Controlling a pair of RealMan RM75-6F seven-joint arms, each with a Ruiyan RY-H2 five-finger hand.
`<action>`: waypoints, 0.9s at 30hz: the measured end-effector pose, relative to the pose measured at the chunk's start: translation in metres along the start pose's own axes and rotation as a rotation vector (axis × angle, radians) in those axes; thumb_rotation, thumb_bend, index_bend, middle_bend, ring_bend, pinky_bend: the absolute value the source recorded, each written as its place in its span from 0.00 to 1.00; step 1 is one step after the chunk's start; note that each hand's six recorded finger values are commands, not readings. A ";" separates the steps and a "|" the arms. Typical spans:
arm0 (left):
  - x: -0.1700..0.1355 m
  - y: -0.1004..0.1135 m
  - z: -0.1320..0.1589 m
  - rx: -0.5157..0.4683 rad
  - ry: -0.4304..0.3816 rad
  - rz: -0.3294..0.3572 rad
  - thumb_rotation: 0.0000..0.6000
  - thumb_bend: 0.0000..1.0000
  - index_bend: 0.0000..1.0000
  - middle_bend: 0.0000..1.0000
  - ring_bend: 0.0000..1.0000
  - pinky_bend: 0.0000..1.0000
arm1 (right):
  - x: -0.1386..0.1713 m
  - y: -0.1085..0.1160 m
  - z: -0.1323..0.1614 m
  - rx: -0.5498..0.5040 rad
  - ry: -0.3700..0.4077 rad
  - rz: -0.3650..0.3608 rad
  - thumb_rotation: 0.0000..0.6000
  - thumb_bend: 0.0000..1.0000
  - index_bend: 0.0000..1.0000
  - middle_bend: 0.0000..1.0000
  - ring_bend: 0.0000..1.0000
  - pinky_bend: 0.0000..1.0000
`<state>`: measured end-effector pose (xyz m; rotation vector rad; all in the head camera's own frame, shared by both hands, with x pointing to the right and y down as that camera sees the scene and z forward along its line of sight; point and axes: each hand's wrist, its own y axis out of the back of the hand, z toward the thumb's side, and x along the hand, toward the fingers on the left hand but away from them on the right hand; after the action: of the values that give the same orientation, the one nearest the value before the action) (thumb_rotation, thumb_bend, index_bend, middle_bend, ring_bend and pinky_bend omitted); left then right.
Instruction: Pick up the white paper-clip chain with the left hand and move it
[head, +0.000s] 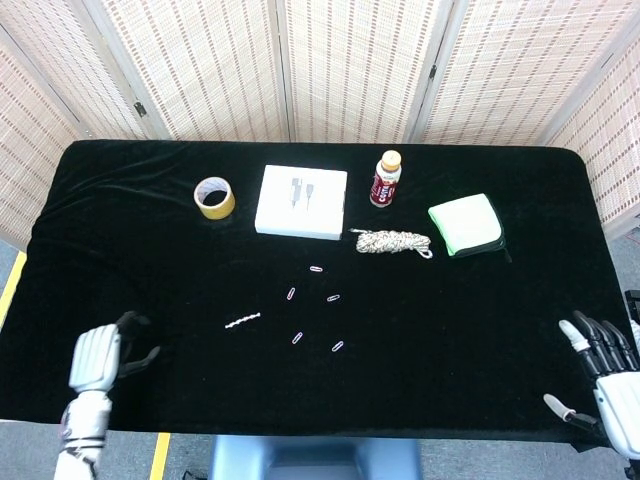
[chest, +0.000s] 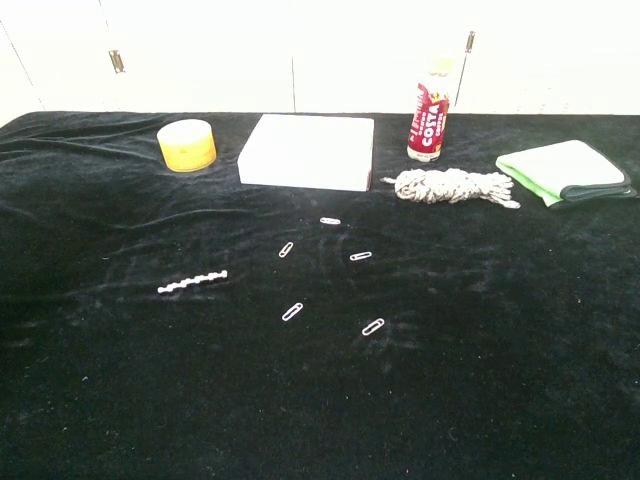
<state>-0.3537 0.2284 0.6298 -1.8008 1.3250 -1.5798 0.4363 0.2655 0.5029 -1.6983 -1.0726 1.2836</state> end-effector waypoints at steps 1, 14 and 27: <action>0.003 -0.003 0.004 -0.009 0.002 -0.005 1.00 0.28 0.46 1.00 1.00 1.00 | -0.001 0.002 0.000 -0.009 0.002 -0.008 1.00 0.01 0.00 0.00 0.00 0.00; 0.046 -0.063 0.052 -0.058 0.020 -0.081 1.00 0.28 0.47 1.00 1.00 1.00 | 0.009 0.036 -0.014 -0.148 0.074 -0.162 1.00 0.01 0.00 0.00 0.00 0.00; 0.049 -0.096 0.074 -0.045 0.000 -0.149 1.00 0.28 0.48 1.00 1.00 1.00 | 0.022 0.052 -0.021 -0.197 0.098 -0.242 1.00 0.01 0.00 0.00 0.00 0.00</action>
<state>-0.2528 0.2124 0.7118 -1.9674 1.2615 -1.6374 0.4701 0.2651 0.4524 -1.6936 -1.3350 0.9592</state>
